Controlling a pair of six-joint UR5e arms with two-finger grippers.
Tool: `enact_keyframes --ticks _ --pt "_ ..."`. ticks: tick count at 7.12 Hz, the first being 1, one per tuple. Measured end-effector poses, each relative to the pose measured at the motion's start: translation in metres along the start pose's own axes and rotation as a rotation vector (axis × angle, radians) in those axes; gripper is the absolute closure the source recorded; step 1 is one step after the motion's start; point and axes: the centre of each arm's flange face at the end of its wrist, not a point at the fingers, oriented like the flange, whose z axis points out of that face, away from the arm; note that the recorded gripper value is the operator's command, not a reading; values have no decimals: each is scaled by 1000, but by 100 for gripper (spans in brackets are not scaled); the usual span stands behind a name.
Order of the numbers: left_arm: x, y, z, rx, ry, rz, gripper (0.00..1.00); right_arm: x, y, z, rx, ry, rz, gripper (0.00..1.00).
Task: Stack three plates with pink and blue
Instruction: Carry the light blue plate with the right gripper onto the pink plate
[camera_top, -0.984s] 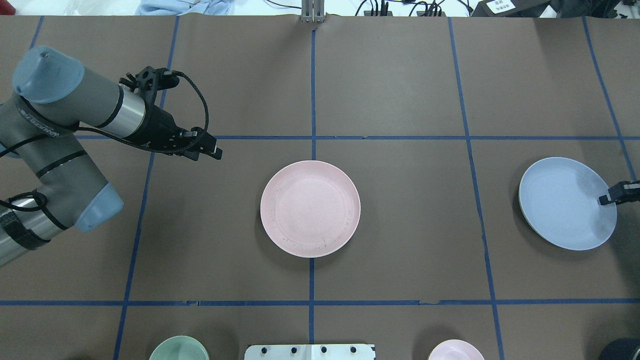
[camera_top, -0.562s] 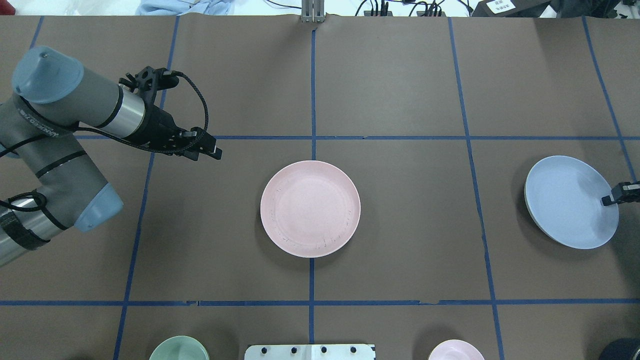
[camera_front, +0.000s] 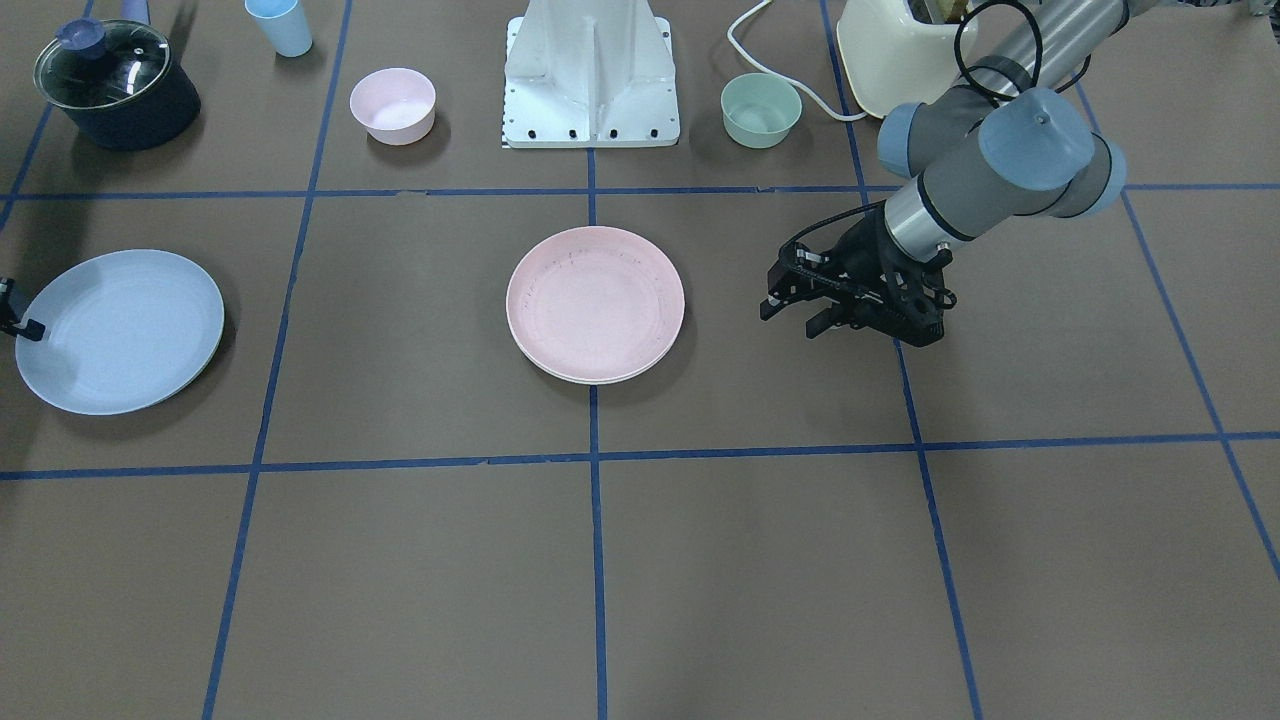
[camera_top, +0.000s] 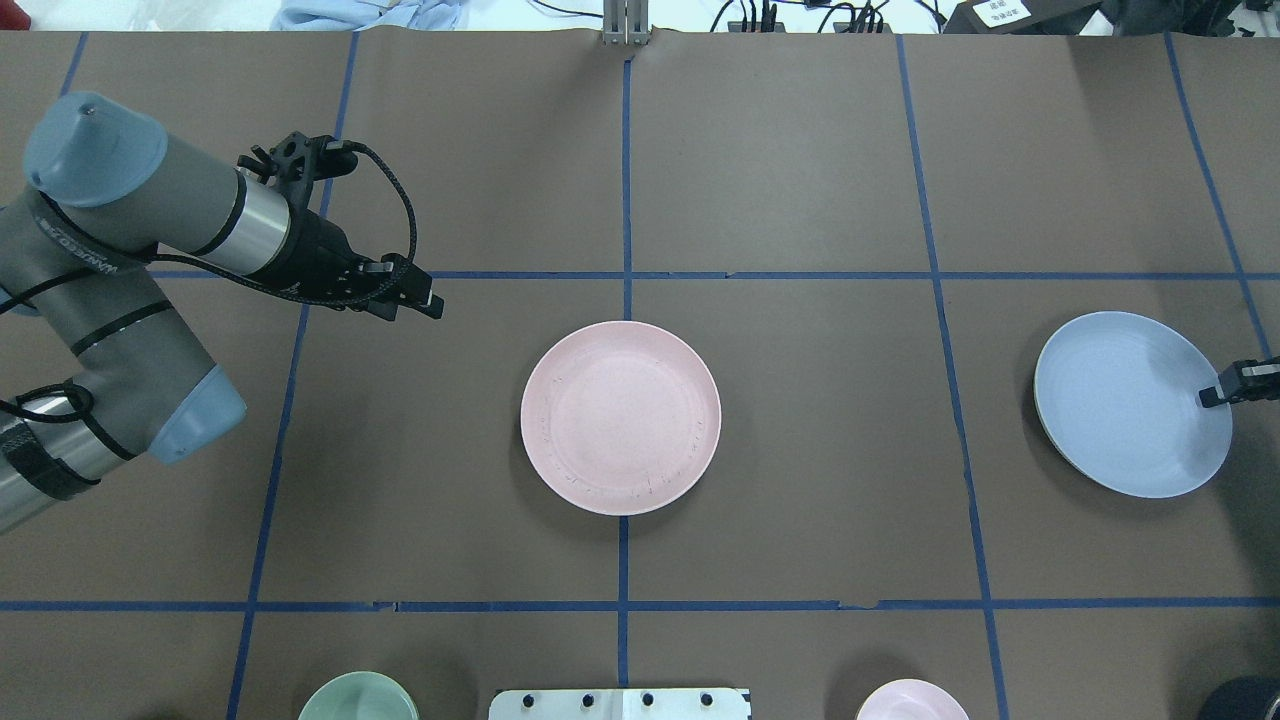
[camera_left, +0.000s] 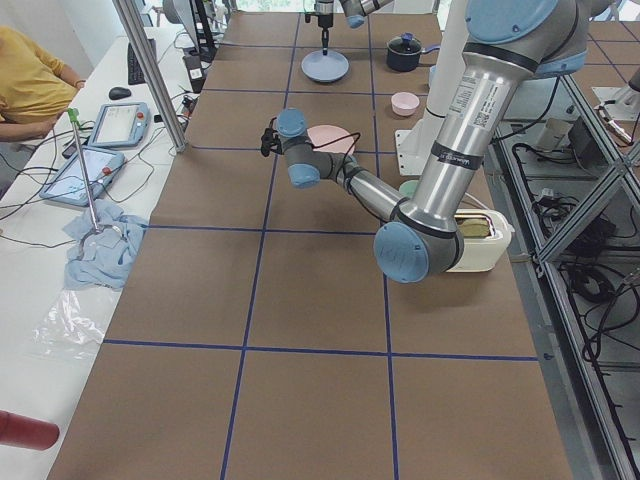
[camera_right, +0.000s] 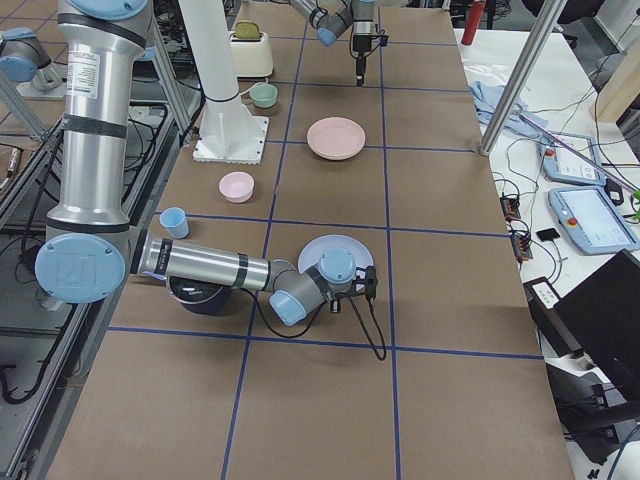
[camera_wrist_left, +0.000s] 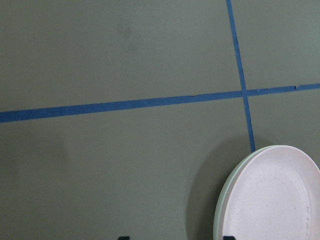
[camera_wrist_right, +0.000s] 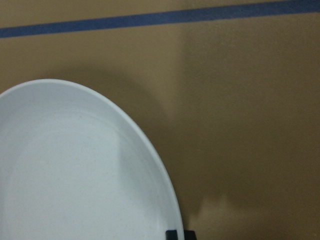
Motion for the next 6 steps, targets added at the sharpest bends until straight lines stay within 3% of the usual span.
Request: enact_keyframes --ticks 3,6 --pt "0 0 -1 1 1 1 30 -68 -21 -23 61 -94 106 100" --pt "-1 -1 -3 2 1 4 31 -207 -64 4 36 -217 226 100"
